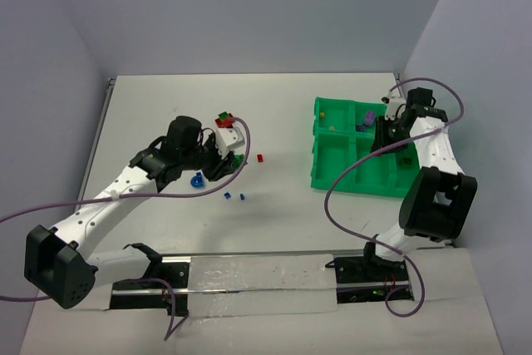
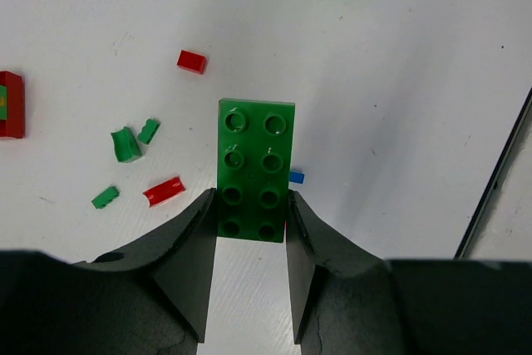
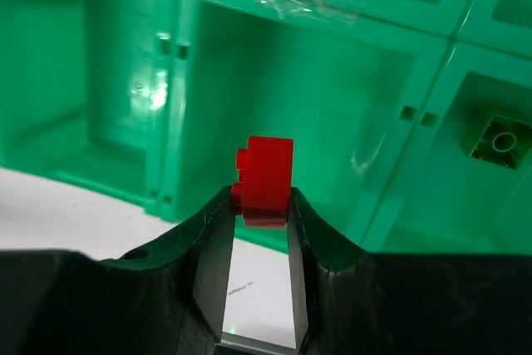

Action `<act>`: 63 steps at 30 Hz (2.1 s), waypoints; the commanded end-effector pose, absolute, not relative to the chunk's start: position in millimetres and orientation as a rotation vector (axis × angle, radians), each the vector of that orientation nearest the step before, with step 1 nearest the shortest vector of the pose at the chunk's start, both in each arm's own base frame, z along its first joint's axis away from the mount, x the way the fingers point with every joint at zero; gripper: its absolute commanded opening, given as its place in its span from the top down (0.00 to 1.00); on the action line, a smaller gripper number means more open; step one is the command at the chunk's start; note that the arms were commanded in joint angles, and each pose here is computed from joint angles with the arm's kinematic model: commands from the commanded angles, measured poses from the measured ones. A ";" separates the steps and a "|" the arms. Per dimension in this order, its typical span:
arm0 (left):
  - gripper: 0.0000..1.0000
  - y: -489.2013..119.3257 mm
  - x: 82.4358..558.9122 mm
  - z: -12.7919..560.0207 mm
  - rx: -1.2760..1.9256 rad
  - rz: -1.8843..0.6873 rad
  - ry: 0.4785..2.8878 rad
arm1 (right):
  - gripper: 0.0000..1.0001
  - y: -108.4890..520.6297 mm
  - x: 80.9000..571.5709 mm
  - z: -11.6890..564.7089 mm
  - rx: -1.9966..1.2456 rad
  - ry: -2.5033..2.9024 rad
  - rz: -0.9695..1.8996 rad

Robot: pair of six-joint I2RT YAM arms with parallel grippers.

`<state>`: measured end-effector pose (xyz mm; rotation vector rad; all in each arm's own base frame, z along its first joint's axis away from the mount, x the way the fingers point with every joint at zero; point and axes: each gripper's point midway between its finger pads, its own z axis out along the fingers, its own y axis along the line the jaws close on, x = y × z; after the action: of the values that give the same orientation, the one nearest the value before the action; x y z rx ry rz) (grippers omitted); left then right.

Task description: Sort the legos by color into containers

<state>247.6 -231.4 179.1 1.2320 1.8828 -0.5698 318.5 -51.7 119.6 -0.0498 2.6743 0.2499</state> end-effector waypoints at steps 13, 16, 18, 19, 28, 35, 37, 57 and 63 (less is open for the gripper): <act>1.00 -246.8 257.5 216.8 1.220 -0.593 1.758 | 0.16 -20.1 343.0 169.4 -0.105 2.542 0.435; 1.00 -250.2 259.8 229.3 1.200 -0.590 1.707 | 0.16 38.8 336.7 205.9 -0.224 2.405 0.784; 1.00 -253.7 262.1 233.8 1.191 -0.583 1.688 | 0.16 86.3 326.6 221.7 -0.295 2.341 1.032; 1.00 -255.3 263.0 234.9 1.193 -0.576 1.678 | 0.16 115.4 320.7 224.2 -0.340 2.335 1.148; 1.00 -268.2 261.2 229.0 1.317 -0.501 1.586 | 0.08 237.8 284.5 219.9 -0.565 2.340 1.663; 1.00 -280.8 253.2 229.0 1.346 -0.533 1.572 | 0.09 280.7 272.3 218.1 -0.721 2.352 1.689; 1.00 -283.2 250.6 228.4 1.358 -0.539 1.568 | 0.11 286.6 271.9 218.4 -0.741 2.352 1.691; 1.00 -288.9 253.9 227.2 1.353 -0.495 1.559 | 0.89 316.0 248.1 209.7 -0.858 2.369 1.800; 0.37 -281.3 262.9 220.1 1.313 -0.429 1.606 | 1.00 308.1 246.9 213.1 -0.868 2.357 1.784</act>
<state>239.4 -277.6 191.8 1.4123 1.6639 -0.5108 252.3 310.5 196.1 -0.8128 2.4313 1.7336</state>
